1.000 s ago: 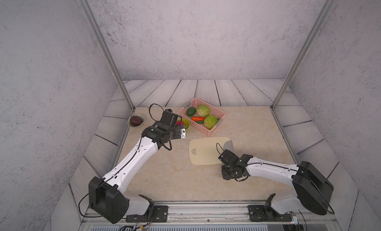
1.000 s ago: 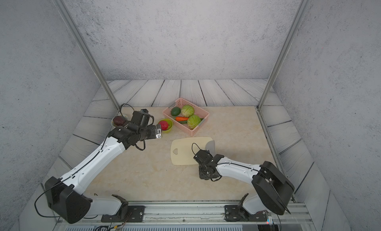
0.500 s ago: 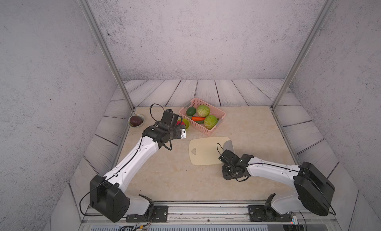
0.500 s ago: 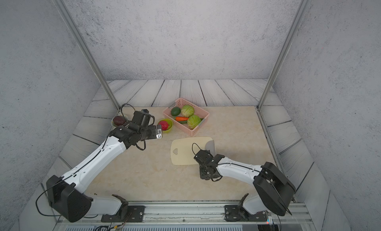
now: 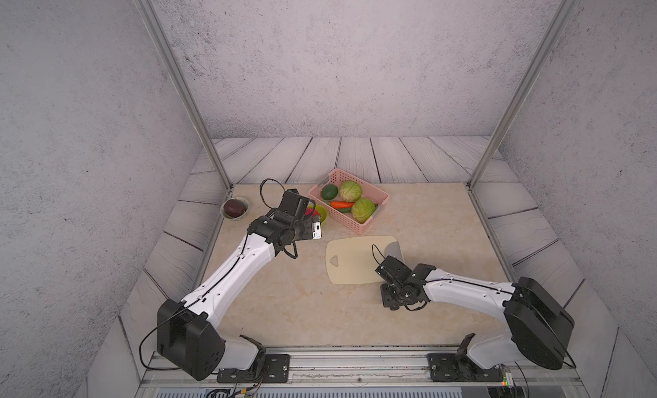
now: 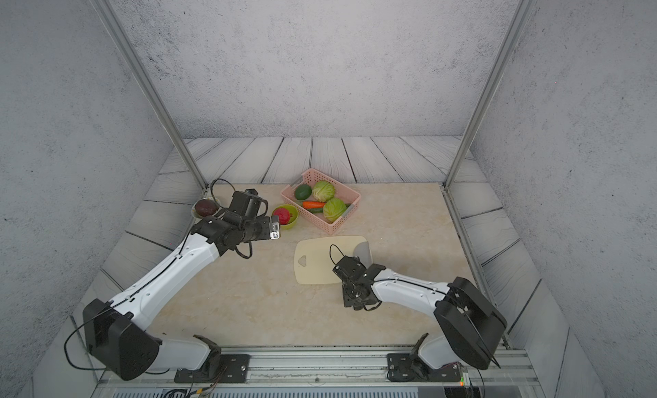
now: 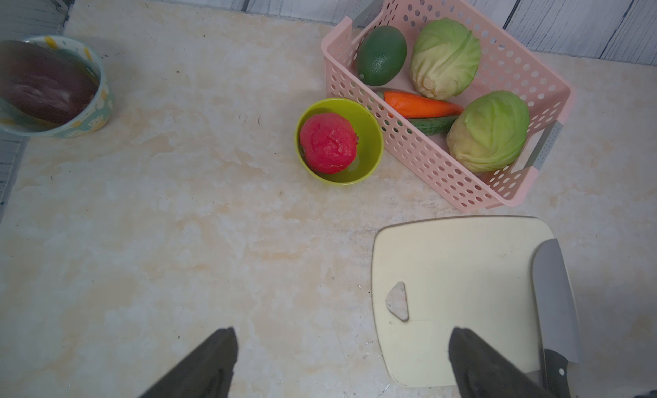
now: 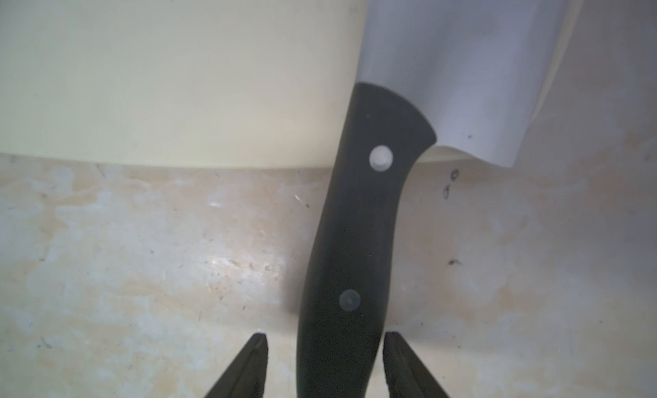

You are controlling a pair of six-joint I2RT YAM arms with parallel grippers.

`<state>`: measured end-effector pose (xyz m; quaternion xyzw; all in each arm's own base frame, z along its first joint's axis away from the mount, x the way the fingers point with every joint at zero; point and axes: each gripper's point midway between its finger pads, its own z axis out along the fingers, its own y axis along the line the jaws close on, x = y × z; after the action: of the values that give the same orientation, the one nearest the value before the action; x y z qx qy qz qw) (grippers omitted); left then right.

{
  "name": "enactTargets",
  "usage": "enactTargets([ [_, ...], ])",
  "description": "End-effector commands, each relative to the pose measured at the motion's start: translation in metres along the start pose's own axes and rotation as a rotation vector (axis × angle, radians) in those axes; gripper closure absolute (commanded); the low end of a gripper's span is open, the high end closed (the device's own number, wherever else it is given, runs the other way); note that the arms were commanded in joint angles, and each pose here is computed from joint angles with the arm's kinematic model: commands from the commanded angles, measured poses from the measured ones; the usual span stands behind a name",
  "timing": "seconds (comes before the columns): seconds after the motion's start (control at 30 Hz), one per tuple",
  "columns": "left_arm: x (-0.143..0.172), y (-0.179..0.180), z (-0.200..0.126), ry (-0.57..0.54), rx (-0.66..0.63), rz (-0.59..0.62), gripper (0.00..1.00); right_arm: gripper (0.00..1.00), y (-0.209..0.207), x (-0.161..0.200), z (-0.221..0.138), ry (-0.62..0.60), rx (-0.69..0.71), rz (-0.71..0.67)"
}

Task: Align the knife with the edge of the cutting board
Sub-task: Adjust the knife at the edge of the cutting board.

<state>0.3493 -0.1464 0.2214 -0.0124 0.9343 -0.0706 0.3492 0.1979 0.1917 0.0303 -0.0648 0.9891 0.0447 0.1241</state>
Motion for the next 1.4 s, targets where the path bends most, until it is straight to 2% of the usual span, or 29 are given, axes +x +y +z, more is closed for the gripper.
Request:
enactTargets([
  [0.0,-0.002,0.0,-0.002,-0.001,-0.014,0.012,0.02,0.43,-0.002,-0.011,0.001,-0.016,0.013,-0.003],
  [0.23,-0.001,0.001,0.001,0.007,-0.024,0.017,0.02,0.45,-0.006,-0.016,0.009,0.0,0.04,0.003],
  [0.77,0.0,0.005,0.004,0.012,-0.053,0.036,0.02,0.64,-0.015,-0.018,0.007,-0.026,0.059,0.004],
  [1.37,0.002,0.007,0.009,0.024,-0.069,0.04,0.02,0.74,-0.022,-0.018,0.005,-0.047,0.082,0.05],
])
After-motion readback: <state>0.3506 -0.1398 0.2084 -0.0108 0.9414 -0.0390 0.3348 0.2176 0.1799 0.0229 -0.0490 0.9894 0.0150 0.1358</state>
